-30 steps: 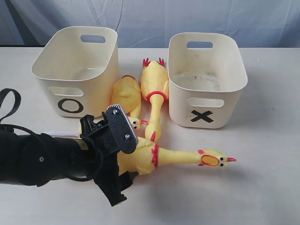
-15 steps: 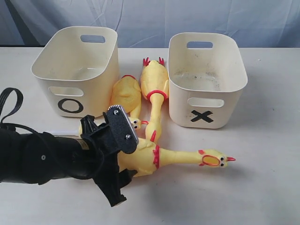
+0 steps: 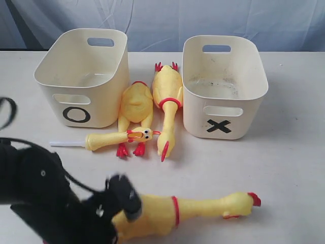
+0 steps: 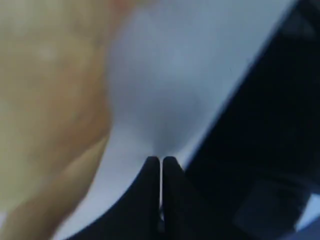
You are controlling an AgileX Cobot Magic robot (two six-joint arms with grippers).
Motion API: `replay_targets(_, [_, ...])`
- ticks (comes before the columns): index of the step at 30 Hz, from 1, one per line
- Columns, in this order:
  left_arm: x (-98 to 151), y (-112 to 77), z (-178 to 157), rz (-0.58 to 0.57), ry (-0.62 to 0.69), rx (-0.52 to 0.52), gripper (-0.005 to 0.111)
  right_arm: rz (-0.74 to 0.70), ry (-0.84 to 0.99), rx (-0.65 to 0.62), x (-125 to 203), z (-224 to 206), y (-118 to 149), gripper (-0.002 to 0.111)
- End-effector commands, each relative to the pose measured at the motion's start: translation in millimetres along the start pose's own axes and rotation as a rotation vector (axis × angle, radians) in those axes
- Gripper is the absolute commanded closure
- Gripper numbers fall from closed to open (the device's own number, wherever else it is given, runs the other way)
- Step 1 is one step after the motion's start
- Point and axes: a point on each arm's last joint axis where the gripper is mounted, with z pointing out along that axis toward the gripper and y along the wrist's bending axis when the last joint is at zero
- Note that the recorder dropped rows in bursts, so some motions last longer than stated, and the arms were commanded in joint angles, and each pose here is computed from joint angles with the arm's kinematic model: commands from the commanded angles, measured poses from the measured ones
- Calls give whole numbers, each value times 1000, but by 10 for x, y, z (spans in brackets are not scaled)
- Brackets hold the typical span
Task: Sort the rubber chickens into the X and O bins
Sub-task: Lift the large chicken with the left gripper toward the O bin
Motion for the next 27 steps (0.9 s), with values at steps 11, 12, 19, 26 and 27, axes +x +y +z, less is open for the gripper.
replay_targets(11, [-66,-209,-215,-63,-107,117,106,-1,-14,-3,-5,0,2,108])
replay_targets(12, [-116,-277,-299,-56,-137,157,106,-1,-14,-3,-5,0,2,108])
replay_targets(19, [-425,-415,-1112,192,-565,-115,90,-1,-11,-3,-3,0,2,108])
replay_targets(26, [-455,-140,-810,64,-382,-235,4,-1,-11,-3,-3,0,2,108])
replay_targets(27, [-463,-119,-767,58,-364,-235,4,-1,-11,-3,-3,0,2,108])
